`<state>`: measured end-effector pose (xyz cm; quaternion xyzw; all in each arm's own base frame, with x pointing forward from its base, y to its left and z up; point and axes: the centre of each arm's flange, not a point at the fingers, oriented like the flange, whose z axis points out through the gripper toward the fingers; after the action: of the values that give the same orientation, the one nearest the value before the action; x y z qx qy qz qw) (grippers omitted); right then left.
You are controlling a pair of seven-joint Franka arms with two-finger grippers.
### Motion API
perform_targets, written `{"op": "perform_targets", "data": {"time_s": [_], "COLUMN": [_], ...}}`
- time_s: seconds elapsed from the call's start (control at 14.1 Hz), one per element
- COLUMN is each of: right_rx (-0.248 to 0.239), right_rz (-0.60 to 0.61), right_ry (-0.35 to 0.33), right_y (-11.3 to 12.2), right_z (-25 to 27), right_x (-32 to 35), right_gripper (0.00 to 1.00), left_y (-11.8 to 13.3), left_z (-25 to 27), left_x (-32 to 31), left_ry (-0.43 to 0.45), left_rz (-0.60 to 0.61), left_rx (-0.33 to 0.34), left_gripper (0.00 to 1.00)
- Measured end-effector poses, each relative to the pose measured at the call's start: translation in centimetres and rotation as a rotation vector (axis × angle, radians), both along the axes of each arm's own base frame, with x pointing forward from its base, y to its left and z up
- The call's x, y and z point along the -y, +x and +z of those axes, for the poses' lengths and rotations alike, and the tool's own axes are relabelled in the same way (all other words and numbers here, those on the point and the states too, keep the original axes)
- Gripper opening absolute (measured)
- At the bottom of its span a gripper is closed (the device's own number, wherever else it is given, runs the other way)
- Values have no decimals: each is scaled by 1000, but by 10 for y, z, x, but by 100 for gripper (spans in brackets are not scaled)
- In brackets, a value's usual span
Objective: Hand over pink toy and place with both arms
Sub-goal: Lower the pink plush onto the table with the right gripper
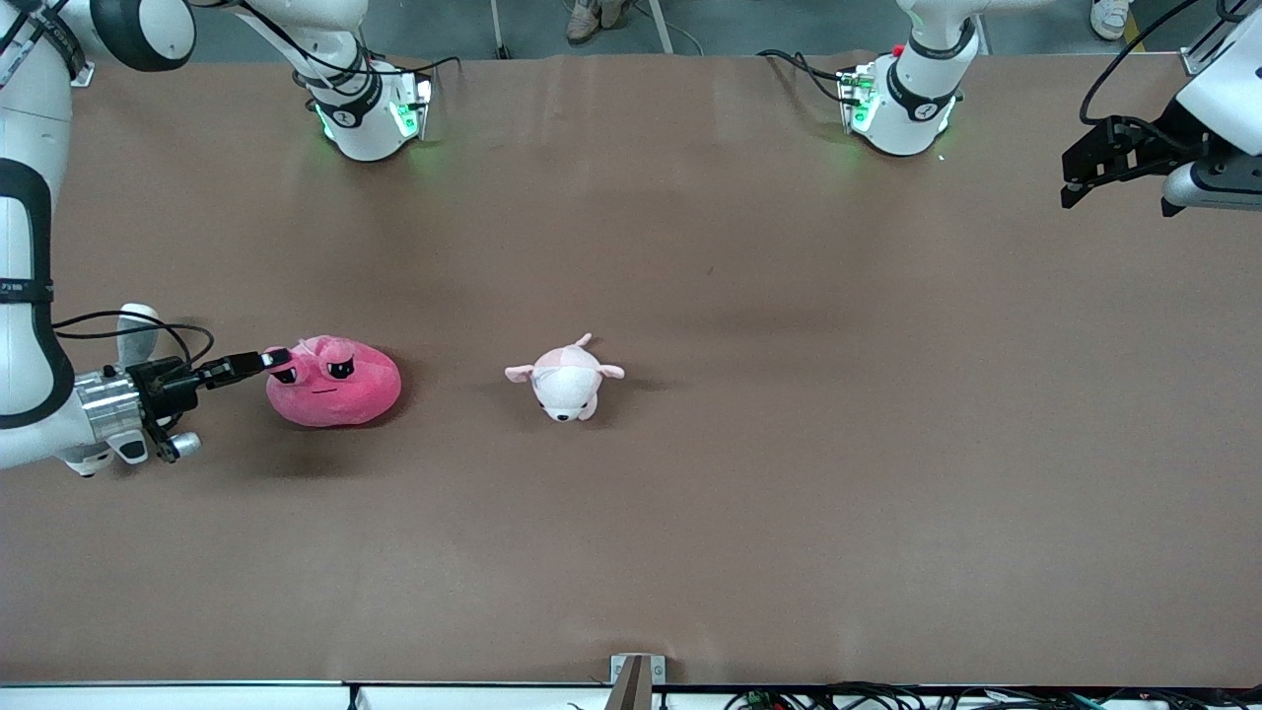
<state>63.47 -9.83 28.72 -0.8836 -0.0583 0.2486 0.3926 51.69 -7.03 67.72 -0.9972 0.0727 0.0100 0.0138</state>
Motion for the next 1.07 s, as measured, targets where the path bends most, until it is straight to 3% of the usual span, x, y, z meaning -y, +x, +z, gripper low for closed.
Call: {"op": "perform_targets", "data": {"time_s": [0.5,0.71,1.07], "right_rx": [0,9,10], "right_rz": [0,-22,-26], "right_ry": [3,45,55], "right_y": [0,3,3], "right_z": [0,3,1], "right_x": [-1,-5,-6], "right_gripper": [9,9,9], "left_y": [-1,-2,-2], "left_z": [-4,-4,-5], "left_x": [10,12,12], "left_ry": [2,2,3], "left_rz": [-20,-24,-24], "left_rx": [-8,-8,-11], "left_gripper": [100,100,100]}}
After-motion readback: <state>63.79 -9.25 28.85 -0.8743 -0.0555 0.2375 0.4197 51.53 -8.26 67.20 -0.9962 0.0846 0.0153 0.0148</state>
